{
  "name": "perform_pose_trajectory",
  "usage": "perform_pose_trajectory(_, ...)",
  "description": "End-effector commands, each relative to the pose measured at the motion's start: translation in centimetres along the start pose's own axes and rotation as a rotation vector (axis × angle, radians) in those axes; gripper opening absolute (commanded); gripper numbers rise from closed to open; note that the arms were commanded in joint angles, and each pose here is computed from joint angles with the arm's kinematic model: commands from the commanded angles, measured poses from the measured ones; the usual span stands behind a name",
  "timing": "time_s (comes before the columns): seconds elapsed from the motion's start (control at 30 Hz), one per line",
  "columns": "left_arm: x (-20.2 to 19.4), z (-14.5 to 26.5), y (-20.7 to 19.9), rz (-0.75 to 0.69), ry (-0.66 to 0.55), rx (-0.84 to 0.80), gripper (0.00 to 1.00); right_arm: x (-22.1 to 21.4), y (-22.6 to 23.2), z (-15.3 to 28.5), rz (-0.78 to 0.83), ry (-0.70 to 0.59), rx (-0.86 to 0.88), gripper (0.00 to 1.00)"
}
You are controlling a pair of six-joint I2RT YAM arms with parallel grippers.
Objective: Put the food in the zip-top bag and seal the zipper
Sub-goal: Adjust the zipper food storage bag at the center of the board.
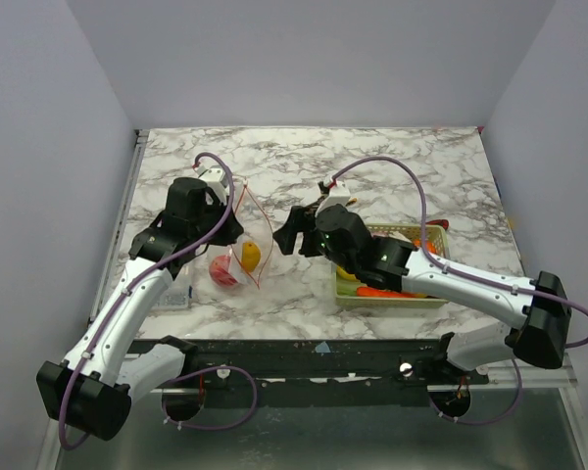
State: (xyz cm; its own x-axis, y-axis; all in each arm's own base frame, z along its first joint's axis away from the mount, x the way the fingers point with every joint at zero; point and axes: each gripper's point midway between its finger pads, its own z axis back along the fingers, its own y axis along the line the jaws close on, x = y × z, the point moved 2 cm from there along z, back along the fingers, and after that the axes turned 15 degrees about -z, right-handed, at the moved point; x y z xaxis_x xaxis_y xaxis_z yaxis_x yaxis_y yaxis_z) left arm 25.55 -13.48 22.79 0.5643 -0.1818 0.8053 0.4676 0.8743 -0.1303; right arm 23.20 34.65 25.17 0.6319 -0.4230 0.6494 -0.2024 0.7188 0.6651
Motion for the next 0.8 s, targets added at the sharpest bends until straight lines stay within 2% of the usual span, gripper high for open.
perform_pose_trajectory(0.0, 0.4, 0.0, -0.4, 0.006, -0.024, -0.032, 0.0, -2.3, -0.2, -0.9, -0.017, 0.066, 0.02, 0.77)
perform_pose_trajectory(0.17, 0.7, 0.0, -1.4, 0.041, -0.018, -0.093, 0.0, -3.5, 2.2, -1.5, -0.003, 0.101, 0.087, 0.75)
perform_pose_trajectory(0.37, 0.6, -0.1, -1.0, 0.033, -0.018, -0.066, 0.0, -3.2, 2.1, 0.0, -0.007, 0.069, 0.102, 0.81)
perform_pose_trajectory(0.53, 1.2, 0.5, -1.6, 0.053, -0.02, -0.09, 0.0, -4.7, 1.0, -1.4, -0.023, 0.072, 0.078, 0.75)
perform_pose_trajectory(0.6, 1.5, 1.4, -1.6, 0.099, -0.008, -0.068, 0.0, -5.6, 0.5, -2.4, -0.015, 0.09, 0.055, 0.6)
perform_pose_trajectory(0.7, 1.5, 3.2, -2.2, 0.199, 0.007, -0.061, 0.0, -5.0, 2.4, -2.4, 0.023, 0.104, 0.028, 0.25)
perform_pose_trajectory(0.77, 1.3, 4.5, -3.3, 0.261, 0.013, -0.106, 0.0, -4.0, 4.0, -2.0, 0.041, 0.133, 0.001, 0.14)
